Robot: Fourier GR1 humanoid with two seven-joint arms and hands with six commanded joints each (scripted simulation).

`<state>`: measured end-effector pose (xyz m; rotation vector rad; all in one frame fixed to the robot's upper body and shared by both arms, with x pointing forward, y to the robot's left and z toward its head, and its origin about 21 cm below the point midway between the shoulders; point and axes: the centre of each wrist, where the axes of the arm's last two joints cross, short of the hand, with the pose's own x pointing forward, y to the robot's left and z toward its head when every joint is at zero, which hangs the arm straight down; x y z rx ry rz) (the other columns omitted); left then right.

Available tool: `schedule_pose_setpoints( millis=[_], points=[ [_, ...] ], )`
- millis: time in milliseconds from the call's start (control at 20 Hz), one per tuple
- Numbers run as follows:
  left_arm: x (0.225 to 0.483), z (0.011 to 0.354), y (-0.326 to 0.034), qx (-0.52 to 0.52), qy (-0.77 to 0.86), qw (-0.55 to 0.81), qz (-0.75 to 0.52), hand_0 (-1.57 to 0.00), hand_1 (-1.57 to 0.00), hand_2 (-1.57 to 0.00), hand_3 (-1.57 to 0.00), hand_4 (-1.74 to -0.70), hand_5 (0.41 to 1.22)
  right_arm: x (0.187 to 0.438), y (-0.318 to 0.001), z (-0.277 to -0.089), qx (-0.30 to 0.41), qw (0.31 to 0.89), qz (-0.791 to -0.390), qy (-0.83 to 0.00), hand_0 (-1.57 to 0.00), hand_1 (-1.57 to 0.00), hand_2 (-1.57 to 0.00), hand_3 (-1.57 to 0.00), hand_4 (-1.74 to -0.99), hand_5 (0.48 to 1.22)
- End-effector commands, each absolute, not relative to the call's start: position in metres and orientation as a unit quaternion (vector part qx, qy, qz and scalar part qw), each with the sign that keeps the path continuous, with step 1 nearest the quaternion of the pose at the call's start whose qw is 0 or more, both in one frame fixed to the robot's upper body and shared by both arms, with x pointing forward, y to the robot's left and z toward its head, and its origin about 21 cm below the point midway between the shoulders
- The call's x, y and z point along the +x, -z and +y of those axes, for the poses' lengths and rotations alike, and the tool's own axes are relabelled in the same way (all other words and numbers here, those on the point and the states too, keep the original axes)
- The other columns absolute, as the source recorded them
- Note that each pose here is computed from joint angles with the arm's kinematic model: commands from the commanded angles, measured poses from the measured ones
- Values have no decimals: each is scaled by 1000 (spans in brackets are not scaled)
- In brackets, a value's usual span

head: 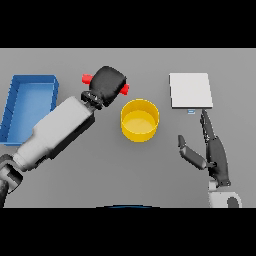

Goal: Pick up the red beaker and tilt it to pour out 1 green nut into yellow bowl. Pick up the yellow bowl and place it on the metallic measuring scale.

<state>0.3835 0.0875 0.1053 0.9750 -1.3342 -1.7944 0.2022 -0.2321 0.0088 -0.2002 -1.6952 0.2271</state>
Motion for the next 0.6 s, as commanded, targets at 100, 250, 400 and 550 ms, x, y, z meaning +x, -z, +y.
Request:
schedule_pose_setpoints(
  millis=[100,250,400,550],
  points=[
    [381,72,-104,371,740,279,-488,-1571,-1571,-1571,-1383,-1713,1217,204,-6,-231,-85,658,-743,-86,1,1,1,1,-1295,664],
    [385,61,-104,385,776,221,-447,-1571,-1571,-1571,-1475,-1726,1219,205,-7,-231,-77,659,-744,-78,1,1,1,1,-1291,648],
    [384,55,-102,400,807,170,-401,-1571,-1571,-1571,-1522,-1734,1220,204,-5,-229,-79,663,-741,-78,1,1,1,1,-1291,634],
    [381,49,-102,412,825,124,-367,-1571,-1571,-1571,-1546,-1737,1220,205,-5,-232,-87,661,-741,-79,1,1,1,1,-1288,627]
  ],
)
